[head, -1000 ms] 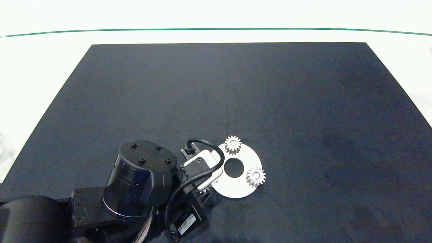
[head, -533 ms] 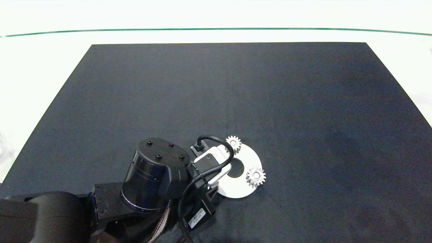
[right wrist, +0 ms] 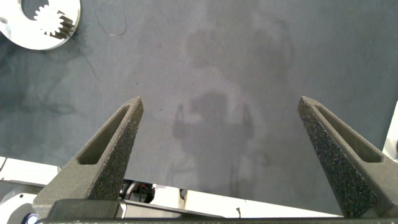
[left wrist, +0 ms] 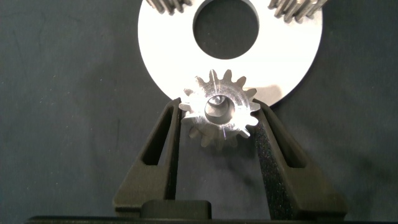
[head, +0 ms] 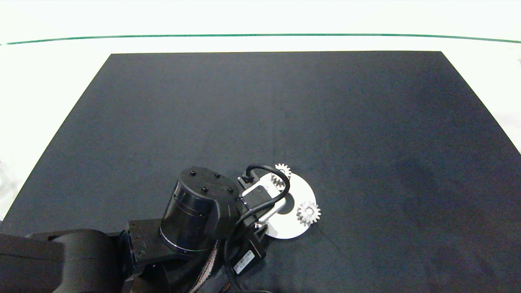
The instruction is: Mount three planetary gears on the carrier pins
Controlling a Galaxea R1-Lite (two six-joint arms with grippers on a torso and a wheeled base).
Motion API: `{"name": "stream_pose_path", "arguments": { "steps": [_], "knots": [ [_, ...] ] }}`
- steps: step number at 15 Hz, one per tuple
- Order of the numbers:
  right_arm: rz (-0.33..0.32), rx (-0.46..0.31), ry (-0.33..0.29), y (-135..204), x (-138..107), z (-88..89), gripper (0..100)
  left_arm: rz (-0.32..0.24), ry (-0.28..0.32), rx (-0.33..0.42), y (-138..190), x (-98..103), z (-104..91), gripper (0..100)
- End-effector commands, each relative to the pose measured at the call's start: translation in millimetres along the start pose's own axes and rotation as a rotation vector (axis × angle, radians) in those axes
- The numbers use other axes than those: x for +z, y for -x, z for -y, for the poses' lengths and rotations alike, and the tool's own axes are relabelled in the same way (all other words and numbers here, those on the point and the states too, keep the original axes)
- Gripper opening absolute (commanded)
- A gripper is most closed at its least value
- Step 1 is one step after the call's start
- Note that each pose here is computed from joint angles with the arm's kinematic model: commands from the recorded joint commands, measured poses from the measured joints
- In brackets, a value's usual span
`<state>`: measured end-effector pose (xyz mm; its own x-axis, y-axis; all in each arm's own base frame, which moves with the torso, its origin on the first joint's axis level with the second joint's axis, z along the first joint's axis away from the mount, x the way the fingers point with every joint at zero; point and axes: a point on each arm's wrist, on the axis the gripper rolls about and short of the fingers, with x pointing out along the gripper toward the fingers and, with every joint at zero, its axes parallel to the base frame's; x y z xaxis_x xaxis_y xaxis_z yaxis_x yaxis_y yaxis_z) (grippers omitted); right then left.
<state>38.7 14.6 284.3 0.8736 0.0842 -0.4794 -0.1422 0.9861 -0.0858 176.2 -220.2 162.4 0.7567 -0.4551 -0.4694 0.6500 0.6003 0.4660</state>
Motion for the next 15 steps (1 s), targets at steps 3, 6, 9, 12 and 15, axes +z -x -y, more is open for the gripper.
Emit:
{"name": "stream_pose_path", "arguments": {
  "steps": [3,6,9,12,15],
  "knots": [
    [-0.007,-0.005,0.002,-0.8,-0.3,-0.2,100,-0.016,-0.004,0.004,-5.7,-0.6,4.4,22],
    [-0.008,-0.005,0.001,-1.1,-0.1,-0.4,100,-0.008,-0.009,-0.001,-4.4,1.9,7.4,22],
    [-0.008,-0.005,0.001,-1.0,-0.5,-0.2,100,-0.006,-0.009,-0.002,-4.3,3.0,7.4,22],
    [-0.008,-0.005,0.001,-1.0,-0.5,-0.2,100,-0.002,-0.008,0.000,-5.4,5.4,6.9,22],
    [-0.007,-0.005,-0.001,-0.7,-0.7,-0.1,100,-0.004,-0.009,-0.003,-11.2,7.8,8.9,22]
  ]
}}
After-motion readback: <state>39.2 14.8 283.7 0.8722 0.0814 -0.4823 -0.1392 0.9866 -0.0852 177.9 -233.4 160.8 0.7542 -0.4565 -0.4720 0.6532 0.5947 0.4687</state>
